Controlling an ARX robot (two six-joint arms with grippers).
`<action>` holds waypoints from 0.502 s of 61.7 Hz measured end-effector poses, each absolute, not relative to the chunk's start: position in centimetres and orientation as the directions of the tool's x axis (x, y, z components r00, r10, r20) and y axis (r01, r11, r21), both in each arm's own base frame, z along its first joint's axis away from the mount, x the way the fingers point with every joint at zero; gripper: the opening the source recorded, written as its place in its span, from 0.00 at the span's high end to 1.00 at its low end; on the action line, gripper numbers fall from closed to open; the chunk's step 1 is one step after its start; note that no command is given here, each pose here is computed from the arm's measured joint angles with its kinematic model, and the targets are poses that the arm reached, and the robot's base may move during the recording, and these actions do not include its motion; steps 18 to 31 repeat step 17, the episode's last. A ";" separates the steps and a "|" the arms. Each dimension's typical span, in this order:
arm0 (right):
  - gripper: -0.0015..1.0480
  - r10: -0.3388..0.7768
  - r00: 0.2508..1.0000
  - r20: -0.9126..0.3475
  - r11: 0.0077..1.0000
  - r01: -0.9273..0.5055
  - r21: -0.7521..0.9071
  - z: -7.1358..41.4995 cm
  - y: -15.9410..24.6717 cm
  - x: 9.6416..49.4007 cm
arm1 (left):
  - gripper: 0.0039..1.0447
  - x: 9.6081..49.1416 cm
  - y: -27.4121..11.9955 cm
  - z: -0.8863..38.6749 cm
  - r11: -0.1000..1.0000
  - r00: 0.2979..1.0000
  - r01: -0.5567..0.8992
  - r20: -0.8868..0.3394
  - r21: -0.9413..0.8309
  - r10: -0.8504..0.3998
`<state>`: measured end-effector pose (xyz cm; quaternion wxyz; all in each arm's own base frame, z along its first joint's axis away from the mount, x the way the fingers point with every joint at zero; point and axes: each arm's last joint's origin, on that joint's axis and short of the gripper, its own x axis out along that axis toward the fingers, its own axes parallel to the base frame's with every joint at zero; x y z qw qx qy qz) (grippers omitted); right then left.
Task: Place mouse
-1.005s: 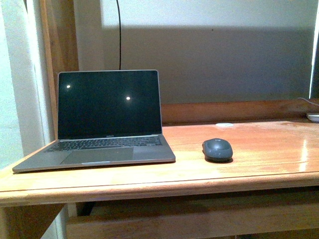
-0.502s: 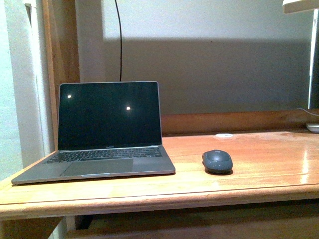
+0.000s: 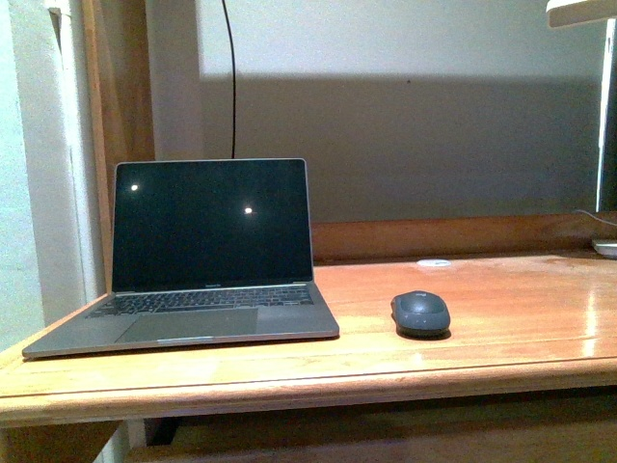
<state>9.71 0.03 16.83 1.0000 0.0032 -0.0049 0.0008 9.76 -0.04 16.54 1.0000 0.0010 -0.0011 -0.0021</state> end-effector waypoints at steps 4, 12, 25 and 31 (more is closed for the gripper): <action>0.07 0.002 1.000 0.010 1.000 -0.002 0.006 16.8 0.0 9.7 | 0.07 9.8 0.0 16.5 1.000 1.000 0.004 0.002 0.002 -0.004; 0.07 0.002 1.000 0.010 1.000 -0.002 0.006 16.8 0.0 9.7 | 0.07 9.8 0.0 16.5 1.000 1.000 0.005 0.002 0.002 -0.005; 0.07 0.001 1.000 0.010 1.000 -0.001 0.006 16.8 0.0 9.7 | 0.07 9.8 0.0 16.5 1.000 1.000 0.005 0.002 0.002 -0.005; 0.07 0.001 1.000 0.010 1.000 -0.001 0.006 16.8 0.0 9.7 | 0.07 9.8 0.0 16.5 1.000 1.000 0.005 0.002 0.002 -0.005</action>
